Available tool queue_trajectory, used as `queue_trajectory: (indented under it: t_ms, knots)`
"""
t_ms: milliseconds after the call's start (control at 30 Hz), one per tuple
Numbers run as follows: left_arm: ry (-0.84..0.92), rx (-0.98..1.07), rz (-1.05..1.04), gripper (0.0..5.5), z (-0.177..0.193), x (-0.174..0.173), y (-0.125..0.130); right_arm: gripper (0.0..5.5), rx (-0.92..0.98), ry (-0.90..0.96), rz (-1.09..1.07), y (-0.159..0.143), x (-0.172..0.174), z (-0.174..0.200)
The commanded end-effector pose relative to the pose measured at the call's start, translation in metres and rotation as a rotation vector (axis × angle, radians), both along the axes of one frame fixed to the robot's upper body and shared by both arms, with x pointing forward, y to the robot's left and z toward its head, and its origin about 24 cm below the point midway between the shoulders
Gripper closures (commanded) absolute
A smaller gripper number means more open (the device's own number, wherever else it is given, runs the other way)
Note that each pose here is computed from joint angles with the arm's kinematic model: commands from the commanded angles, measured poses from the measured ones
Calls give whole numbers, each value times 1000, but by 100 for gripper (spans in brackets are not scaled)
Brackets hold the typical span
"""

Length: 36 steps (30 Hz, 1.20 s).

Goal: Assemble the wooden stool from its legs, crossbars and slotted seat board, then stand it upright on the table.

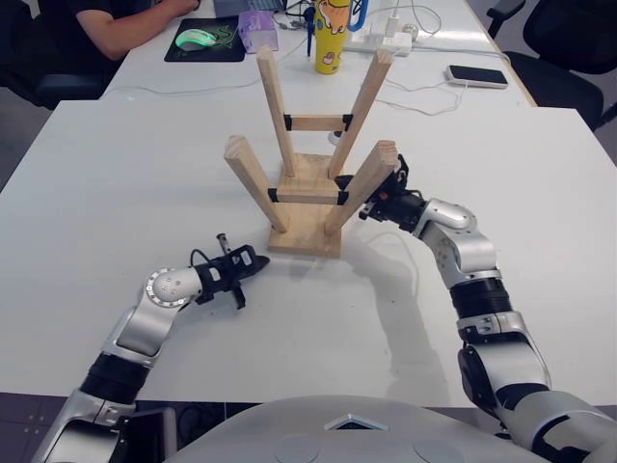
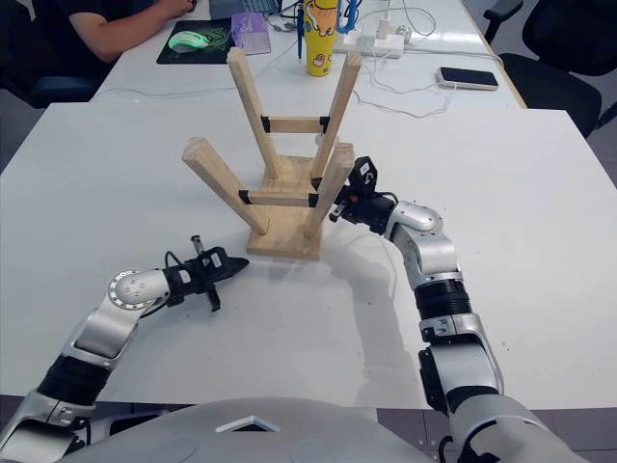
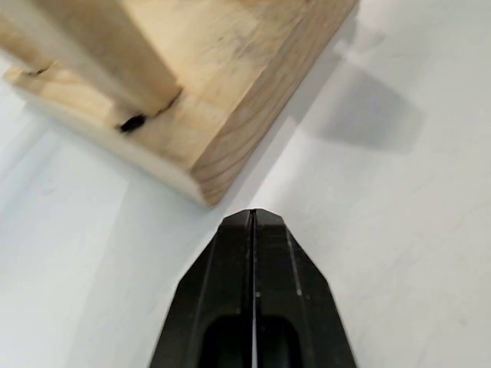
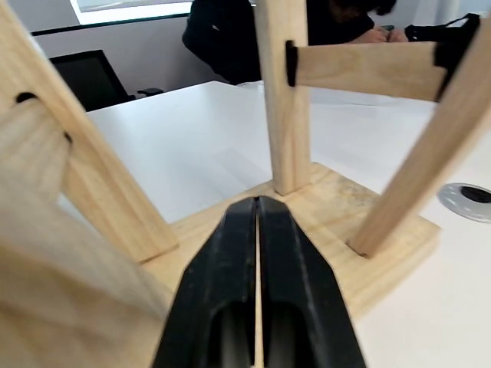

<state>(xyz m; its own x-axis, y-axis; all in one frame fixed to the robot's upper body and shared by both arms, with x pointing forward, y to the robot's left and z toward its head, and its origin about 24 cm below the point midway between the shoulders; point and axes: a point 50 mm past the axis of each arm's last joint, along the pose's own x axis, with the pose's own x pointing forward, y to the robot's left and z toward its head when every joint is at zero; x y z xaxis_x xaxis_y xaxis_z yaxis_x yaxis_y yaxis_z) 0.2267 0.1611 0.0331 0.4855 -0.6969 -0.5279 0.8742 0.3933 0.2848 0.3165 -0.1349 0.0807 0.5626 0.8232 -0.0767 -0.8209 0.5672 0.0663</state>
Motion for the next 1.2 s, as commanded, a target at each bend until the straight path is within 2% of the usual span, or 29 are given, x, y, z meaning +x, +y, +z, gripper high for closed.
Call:
queue_trajectory:
  t_ms: [33,267,367,467,567,733,800,867,933,1067,1133,1200]
  knots:
    - [28,6,9,550,-5,5,-4,548,-14,-31,94,14,1,7]
    - [-69,67,141,550,-4,39,5,548,-38,-13,227,22,-16,5]
    - [-88,64,184,550,-4,46,8,548,-24,-22,268,36,-23,7]
    - [-101,68,192,550,-6,48,5,548,-97,-70,109,40,-16,2]
    - [-111,50,192,550,-7,45,-4,548,-25,-136,-127,22,-22,8]
    - [-104,28,266,550,-16,34,-6,548,86,-157,-187,2,-73,16]
    - [-99,22,298,550,-18,27,-5,548,35,-26,-124,-9,-95,-5]
    - [-91,14,317,550,-19,21,-4,548,-64,89,-181,-38,-105,-30]
    - [-88,11,326,550,-18,18,-3,548,-140,144,-318,-69,-96,-42]
    - [-99,7,324,550,-9,21,0,548,-263,54,-520,-109,-43,-29]
    - [-105,7,311,550,-4,25,0,548,-320,22,-564,-116,-15,-20]
    - [-106,9,293,550,0,27,-3,548,-425,40,-528,-113,-1,-25]
